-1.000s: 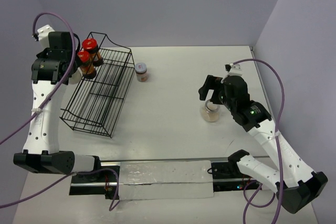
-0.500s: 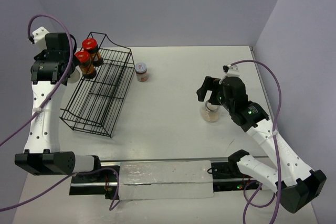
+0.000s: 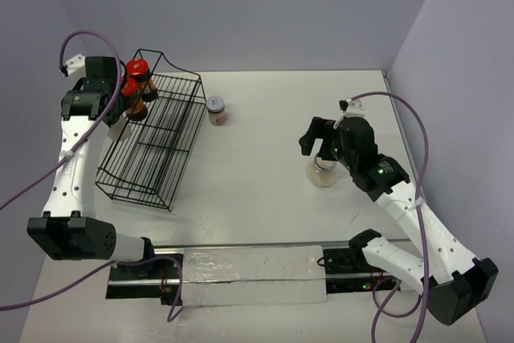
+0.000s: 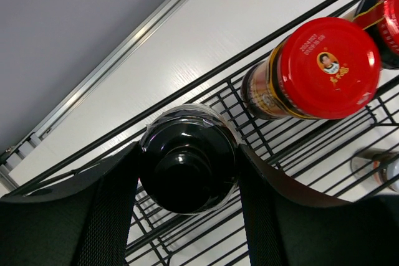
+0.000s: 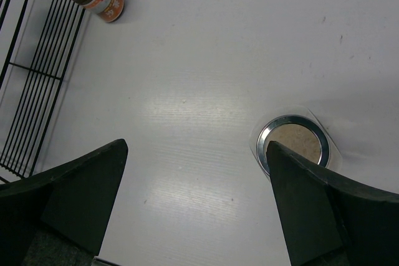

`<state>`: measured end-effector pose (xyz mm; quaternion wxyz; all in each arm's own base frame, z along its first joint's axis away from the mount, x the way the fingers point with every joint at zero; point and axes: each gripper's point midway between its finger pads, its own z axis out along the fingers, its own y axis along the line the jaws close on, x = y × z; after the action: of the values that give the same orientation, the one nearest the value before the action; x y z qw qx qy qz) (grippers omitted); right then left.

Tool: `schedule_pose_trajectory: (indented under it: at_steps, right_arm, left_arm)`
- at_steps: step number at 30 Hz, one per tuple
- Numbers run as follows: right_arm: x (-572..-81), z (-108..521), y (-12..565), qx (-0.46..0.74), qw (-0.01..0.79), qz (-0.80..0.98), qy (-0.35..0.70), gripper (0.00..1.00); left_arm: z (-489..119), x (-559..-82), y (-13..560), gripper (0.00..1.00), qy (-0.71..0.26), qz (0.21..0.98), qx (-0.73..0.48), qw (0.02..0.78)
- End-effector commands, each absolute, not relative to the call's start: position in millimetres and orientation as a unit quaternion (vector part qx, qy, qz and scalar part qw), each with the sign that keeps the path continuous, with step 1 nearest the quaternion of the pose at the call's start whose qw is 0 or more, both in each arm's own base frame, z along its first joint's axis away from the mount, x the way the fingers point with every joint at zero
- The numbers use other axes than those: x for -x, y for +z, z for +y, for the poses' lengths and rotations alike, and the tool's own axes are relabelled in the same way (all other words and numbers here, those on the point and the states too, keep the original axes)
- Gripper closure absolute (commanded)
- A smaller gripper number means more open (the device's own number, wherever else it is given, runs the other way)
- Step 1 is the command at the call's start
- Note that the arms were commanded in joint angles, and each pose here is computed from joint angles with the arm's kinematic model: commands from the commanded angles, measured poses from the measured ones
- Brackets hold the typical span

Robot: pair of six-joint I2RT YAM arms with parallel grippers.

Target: Organize the condiment bottles

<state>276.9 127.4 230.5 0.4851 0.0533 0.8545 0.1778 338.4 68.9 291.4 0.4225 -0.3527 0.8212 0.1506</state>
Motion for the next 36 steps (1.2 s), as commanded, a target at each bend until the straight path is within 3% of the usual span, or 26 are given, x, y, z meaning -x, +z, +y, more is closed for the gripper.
schedule_pose_trajectory:
  at_steps: [1, 7, 10, 14, 17, 22, 25, 30, 36]
  right_arm:
    - [-285, 132, 251, -0.058, 0.509, 0.836, 0.198, 0.00]
    - [-285, 131, 253, -0.061, 0.511, 0.834, 0.198, 0.00]
    - [-285, 133, 250, -0.059, 0.505, 0.838, 0.197, 0.00]
    - [-284, 132, 251, -0.057, 0.504, 0.839, 0.197, 0.00]
    - [-283, 131, 250, -0.054, 0.503, 0.841, 0.191, 0.00]
    - [-282, 131, 250, -0.055, 0.500, 0.843, 0.190, 0.00]
    - [-281, 128, 252, -0.059, 0.501, 0.843, 0.185, 0.00]
    - [-277, 114, 248, -0.078, 0.500, 0.848, 0.157, 0.00]
    - [-263, 87, 235, -0.115, 0.512, 0.843, 0.120, 0.00]
  left_arm:
    - [79, -338, 299, 0.90, 0.164, 0.799, 0.371, 0.444]
    - [76, -338, 277, 0.90, 0.161, 0.810, 0.365, 0.430]
    - [71, -339, 264, 0.84, 0.153, 0.820, 0.355, 0.422]
    - [70, -337, 262, 0.58, 0.150, 0.822, 0.354, 0.420]
    - [66, -335, 271, 0.32, 0.134, 0.821, 0.346, 0.434]
    - [60, -334, 311, 0.05, 0.107, 0.811, 0.331, 0.470]
    - [46, -336, 351, 0.01, 0.091, 0.796, 0.310, 0.511]
    - [-28, -335, 431, 0.01, 0.036, 0.770, 0.219, 0.598]
    - [-167, -343, 409, 0.01, -0.016, 0.821, 0.077, 0.566]
